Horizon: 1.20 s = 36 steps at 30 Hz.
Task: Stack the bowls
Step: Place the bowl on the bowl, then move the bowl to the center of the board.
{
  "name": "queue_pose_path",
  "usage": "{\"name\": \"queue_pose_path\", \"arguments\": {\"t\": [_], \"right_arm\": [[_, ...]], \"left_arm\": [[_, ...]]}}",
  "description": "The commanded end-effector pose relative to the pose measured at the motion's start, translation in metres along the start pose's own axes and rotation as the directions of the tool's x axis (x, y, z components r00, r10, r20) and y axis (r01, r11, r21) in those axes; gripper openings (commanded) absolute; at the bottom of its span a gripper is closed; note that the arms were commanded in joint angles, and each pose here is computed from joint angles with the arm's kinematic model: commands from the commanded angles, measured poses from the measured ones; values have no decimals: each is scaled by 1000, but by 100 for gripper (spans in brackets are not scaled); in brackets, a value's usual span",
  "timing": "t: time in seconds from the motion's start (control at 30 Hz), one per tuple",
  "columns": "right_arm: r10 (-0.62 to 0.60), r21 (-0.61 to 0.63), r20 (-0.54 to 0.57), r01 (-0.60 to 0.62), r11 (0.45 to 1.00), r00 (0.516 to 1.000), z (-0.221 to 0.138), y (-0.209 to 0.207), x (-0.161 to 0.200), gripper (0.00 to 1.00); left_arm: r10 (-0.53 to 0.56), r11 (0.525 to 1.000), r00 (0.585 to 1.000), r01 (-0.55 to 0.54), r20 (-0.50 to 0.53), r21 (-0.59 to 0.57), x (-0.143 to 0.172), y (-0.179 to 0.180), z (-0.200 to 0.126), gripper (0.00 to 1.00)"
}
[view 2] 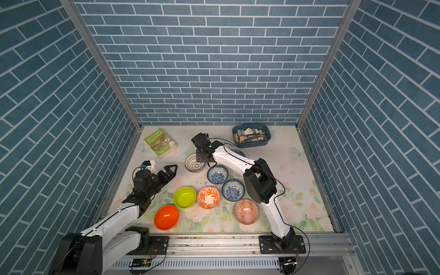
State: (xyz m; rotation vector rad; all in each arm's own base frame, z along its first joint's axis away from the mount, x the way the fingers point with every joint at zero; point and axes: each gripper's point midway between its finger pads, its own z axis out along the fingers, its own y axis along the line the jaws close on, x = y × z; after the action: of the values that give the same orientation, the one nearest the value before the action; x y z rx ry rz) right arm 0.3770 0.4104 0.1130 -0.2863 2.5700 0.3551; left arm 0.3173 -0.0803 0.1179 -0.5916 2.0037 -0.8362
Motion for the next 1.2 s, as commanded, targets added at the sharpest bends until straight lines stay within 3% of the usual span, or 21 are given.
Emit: {"name": "queue_pose_path", "arguments": {"t": [0.0,0.37,0.87,1.17], "right_arm": [[8,35,23,-9,999,1000,-17,-6,-9,34],[14,60,74,-18,998,997,-53,-19,-18,34],[119,-58,73,-115,992,990,-109,-91,28,37],[129,-29,2,-129,991,992,-90,-112,61,37]], "left_arm": [[9,1000,1000,-9,1,6,-1,0,0,100],[15,1000,1000,-15,-7,13,0,-2,1,100],[11,1000,1000,-11,-20,6,2,0,4,100],[4,1000,1000,-4,-27,-2,2,2,7,100]]}}
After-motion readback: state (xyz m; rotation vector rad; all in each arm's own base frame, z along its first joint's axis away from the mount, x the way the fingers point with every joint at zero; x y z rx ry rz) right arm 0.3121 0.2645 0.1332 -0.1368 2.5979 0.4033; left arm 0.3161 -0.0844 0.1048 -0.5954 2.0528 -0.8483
